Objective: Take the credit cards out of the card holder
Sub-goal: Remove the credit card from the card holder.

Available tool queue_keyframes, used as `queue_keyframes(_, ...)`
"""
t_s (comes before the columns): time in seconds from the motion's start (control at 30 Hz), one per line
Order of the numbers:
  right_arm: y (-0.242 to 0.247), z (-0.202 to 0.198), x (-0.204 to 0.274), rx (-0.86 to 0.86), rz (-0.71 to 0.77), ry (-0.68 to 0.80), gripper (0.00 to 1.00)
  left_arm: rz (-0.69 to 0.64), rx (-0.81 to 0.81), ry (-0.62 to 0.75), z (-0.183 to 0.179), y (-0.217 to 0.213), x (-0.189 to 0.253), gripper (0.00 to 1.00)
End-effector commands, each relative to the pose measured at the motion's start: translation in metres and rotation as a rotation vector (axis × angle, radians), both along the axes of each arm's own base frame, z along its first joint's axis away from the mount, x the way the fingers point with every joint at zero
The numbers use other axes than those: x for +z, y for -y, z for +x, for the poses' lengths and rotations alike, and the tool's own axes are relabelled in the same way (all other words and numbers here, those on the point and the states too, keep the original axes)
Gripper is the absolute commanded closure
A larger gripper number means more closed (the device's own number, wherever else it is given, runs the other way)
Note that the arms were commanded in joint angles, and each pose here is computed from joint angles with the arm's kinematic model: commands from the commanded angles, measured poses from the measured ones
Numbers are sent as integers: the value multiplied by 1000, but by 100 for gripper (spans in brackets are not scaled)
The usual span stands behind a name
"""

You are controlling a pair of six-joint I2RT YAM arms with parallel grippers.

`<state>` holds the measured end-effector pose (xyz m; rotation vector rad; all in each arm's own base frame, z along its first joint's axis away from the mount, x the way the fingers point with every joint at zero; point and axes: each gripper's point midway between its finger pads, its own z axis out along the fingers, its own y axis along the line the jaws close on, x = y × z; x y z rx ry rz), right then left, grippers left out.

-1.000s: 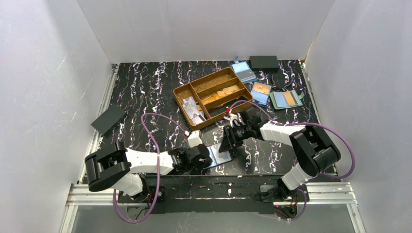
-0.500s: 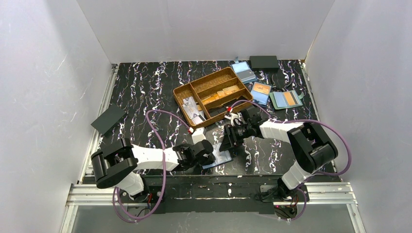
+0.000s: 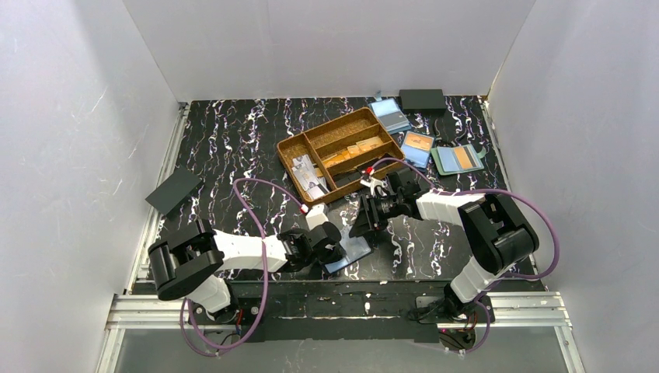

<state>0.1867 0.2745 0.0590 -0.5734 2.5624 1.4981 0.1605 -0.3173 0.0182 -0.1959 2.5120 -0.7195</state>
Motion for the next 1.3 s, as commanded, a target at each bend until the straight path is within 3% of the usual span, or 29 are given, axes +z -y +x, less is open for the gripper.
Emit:
queue_keyframes(0.0,-10,-21,25,78,124,-55,52,128,8,-55,-10,-29,-37,96)
queue_keyframes(0.23,-7,-18,7,76,61,-54,61,96,13,-48,-10,-27,-29,94)
queue_keyframes(0.57,0,-20,-9,101,-20,-15,62,32,35,-35,-9,-29,-19,90)
queue_keyframes(0.77,-1,-28,-17,152,-52,-11,68,4,50,-34,-8,-30,-18,89)
queue_keyframes(0.97,-2,-32,-19,183,-62,4,82,-21,56,-38,-7,-27,-19,89)
queue_keyframes(1.1,-2,-32,-19,191,-64,9,97,-41,60,-36,-6,-26,-16,88)
queue_keyframes(1.27,-2,-30,-19,200,-66,29,99,-70,64,-24,-5,-25,-10,80)
